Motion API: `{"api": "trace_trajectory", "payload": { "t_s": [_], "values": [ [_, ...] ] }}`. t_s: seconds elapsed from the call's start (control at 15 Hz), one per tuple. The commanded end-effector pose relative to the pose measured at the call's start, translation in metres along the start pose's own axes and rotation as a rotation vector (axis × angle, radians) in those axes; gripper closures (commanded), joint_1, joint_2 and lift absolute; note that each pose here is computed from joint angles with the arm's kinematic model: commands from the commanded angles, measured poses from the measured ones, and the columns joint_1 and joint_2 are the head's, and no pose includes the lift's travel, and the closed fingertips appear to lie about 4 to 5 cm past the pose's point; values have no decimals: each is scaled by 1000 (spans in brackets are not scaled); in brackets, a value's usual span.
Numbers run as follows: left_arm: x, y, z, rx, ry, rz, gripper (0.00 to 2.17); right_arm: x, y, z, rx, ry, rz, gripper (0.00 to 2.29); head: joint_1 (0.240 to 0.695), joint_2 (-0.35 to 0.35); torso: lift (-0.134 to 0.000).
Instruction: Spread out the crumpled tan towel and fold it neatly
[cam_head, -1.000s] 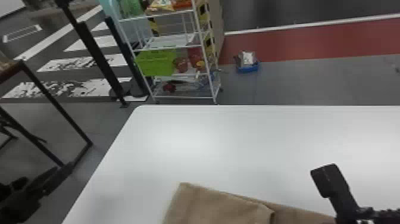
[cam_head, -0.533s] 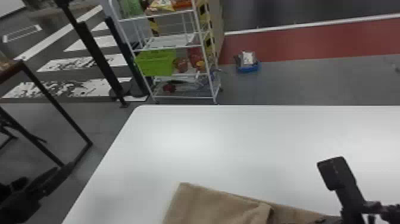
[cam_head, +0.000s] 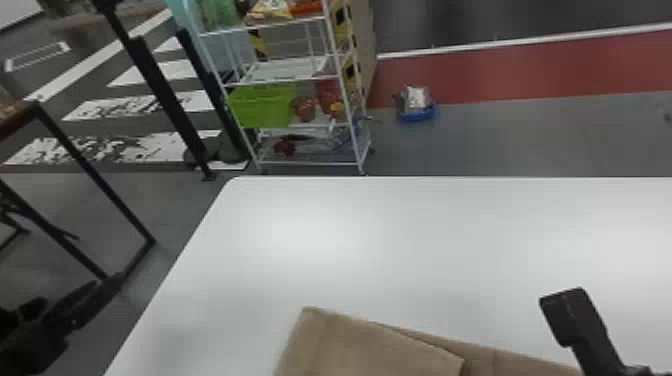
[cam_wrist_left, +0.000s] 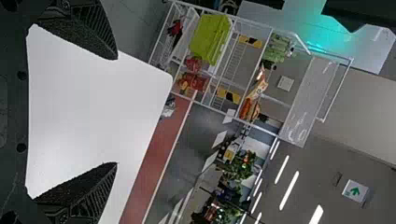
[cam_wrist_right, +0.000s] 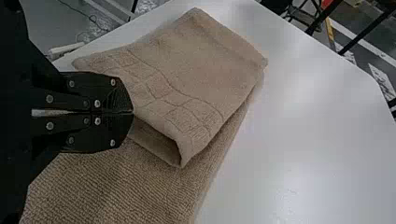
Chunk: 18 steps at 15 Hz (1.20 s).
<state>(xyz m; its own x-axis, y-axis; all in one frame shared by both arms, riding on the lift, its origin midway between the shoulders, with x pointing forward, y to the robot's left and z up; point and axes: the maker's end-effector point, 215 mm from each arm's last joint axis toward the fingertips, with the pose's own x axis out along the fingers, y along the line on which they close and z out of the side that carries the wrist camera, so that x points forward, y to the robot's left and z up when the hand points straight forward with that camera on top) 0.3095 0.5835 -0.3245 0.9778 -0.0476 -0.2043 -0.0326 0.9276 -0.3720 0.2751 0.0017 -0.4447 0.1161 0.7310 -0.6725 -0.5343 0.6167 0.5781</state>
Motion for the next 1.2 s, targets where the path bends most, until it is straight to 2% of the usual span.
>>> {"api": "trace_trajectory", "payload": {
  "t_s": [0.0,0.13,0.2,0.27,1.13],
  "values": [
    [0,0,0,3,2,1,76,-2,-6,1,1,1,-20,920,695,350,-122],
    [0,1,0,3,2,2,76,-4,-6,10,-12,-10,-22,917,695,350,-122],
    [0,1,2,6,0,3,76,-4,-5,10,-11,-10,-18,761,695,350,-122],
    [-1,1,1,4,3,5,76,-3,-4,9,-11,-9,-16,718,695,350,-122],
    [-4,6,4,8,0,16,76,9,-5,15,-50,26,-29,728,695,350,-122]
  ]
}}
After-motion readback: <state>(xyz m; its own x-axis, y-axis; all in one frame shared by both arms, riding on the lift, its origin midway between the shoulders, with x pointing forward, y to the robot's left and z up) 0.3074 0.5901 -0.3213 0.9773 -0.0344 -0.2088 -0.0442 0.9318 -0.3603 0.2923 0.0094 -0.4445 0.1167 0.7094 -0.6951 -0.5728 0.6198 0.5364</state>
